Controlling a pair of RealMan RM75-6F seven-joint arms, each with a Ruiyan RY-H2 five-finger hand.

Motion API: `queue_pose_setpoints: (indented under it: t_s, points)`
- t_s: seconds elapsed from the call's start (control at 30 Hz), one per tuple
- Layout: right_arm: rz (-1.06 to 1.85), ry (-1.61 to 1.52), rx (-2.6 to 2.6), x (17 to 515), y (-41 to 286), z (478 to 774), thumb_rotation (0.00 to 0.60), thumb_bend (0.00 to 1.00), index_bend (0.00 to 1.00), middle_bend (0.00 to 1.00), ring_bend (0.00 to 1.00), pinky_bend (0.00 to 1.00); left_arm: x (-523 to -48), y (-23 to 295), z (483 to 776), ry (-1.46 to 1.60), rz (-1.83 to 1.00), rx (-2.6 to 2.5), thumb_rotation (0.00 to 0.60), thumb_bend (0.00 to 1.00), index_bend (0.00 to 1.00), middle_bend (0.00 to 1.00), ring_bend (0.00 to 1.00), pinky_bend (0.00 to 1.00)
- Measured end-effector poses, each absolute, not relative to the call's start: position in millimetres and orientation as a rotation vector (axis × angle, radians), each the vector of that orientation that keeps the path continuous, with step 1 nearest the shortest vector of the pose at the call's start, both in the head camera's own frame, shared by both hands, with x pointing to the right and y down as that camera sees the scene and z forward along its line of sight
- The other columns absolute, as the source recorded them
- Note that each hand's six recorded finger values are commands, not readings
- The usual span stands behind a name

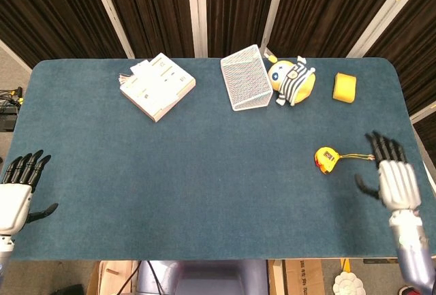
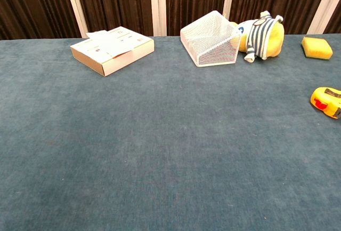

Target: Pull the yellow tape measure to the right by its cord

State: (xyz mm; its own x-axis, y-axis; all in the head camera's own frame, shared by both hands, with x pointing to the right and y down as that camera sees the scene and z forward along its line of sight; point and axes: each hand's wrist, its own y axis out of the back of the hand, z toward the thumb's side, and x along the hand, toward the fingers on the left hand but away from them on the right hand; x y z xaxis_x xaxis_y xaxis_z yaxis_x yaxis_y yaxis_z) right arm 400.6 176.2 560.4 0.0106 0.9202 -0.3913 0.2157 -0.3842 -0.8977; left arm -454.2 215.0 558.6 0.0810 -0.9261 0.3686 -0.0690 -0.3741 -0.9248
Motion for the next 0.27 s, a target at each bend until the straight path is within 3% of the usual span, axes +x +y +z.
queue_pose_setpoints:
  t_s: [0.27]
  points:
    - [1.338, -1.147, -1.629, 399, 222, 553, 0.6, 0.37, 0.0, 0.0, 0.0, 0.0, -455, 216, 559, 1.005, -1.391, -1.57, 0.6, 0.0, 0.0, 0.0, 0.0, 0.0]
